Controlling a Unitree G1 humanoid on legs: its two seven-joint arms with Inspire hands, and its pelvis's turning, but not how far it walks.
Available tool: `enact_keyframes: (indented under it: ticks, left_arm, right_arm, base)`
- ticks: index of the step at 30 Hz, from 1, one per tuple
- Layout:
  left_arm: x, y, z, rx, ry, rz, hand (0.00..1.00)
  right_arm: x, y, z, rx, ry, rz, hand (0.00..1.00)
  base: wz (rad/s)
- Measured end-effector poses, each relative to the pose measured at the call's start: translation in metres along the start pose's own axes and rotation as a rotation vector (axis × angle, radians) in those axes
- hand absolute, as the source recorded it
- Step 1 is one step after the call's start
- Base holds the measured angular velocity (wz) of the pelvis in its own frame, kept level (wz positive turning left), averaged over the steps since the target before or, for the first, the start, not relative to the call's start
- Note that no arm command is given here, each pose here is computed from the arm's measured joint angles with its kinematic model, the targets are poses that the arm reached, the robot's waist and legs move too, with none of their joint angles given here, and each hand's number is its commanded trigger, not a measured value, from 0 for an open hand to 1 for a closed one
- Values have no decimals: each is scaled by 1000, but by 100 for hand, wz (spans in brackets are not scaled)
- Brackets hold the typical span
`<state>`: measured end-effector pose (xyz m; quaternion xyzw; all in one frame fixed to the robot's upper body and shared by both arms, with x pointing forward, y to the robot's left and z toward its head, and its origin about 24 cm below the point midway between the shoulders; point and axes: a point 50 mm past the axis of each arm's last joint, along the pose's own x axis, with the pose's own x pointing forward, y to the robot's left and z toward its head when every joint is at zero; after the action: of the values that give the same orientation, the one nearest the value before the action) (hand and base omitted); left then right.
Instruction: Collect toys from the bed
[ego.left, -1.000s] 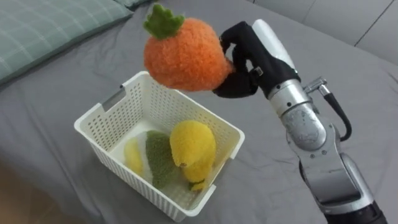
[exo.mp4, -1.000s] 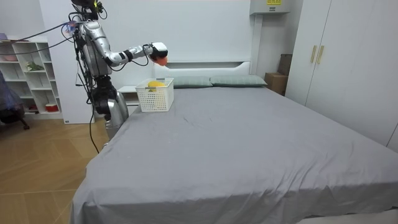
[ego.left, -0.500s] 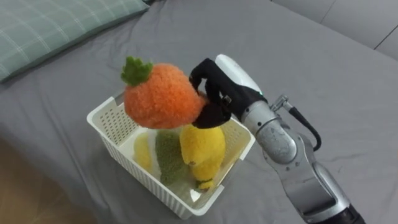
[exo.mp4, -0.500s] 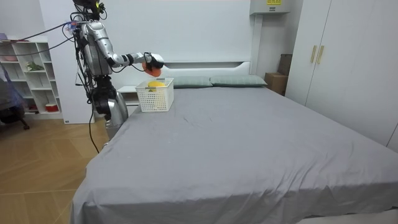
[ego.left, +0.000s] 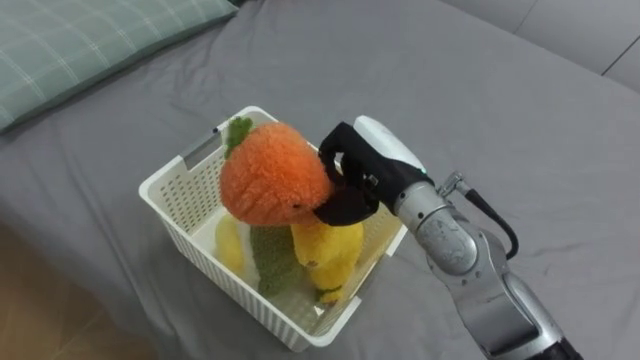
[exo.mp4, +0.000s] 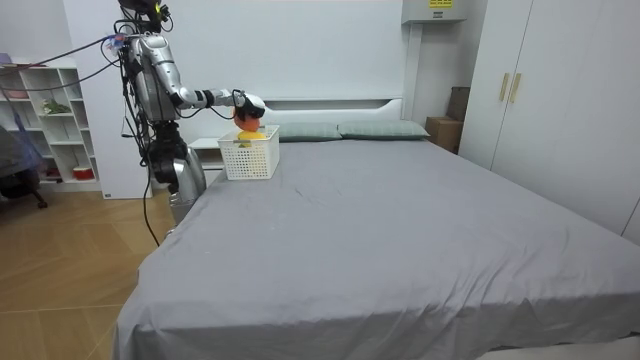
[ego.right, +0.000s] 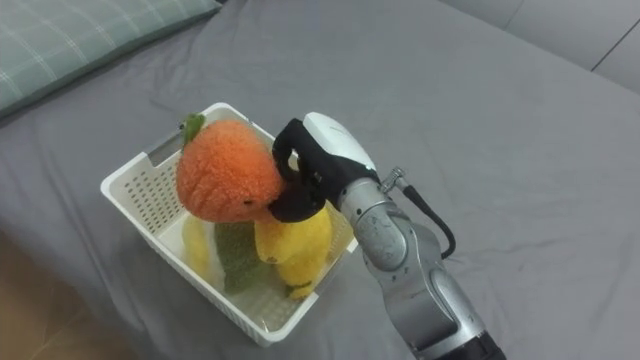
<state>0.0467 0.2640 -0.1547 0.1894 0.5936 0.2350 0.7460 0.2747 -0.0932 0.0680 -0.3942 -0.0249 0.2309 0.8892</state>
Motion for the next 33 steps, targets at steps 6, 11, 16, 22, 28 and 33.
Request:
enact_keyframes:
  ticks: [6,11,16,22,28,33]
  left_arm:
    - [0,0,-1,0,4,0,0]
    - [0,0,0,-1,2,0,0]
    - [0,0,-1,-2,4,-3,0]
    - [0,0,0,-5,3,-2,0]
    - [1,2,-1,-15,7,0,0]
    - [1,4,-2,-30,14,5,0]
  right_arm:
    - [0,0,0,-1,-3,-5,0]
    - [0,-1,2,1,-23,-17,0]
    - [-1,0,1,6,-24,-28,0]
    - [-2,2,0,12,-17,-28,0]
    - [-3,0,-1,14,-14,-32,0]
    - [-4,-5,-4,51,-11,-44,0]
  base:
    - [0]
    - [0]
    - [0]
    - [0]
    - [0]
    - [0]
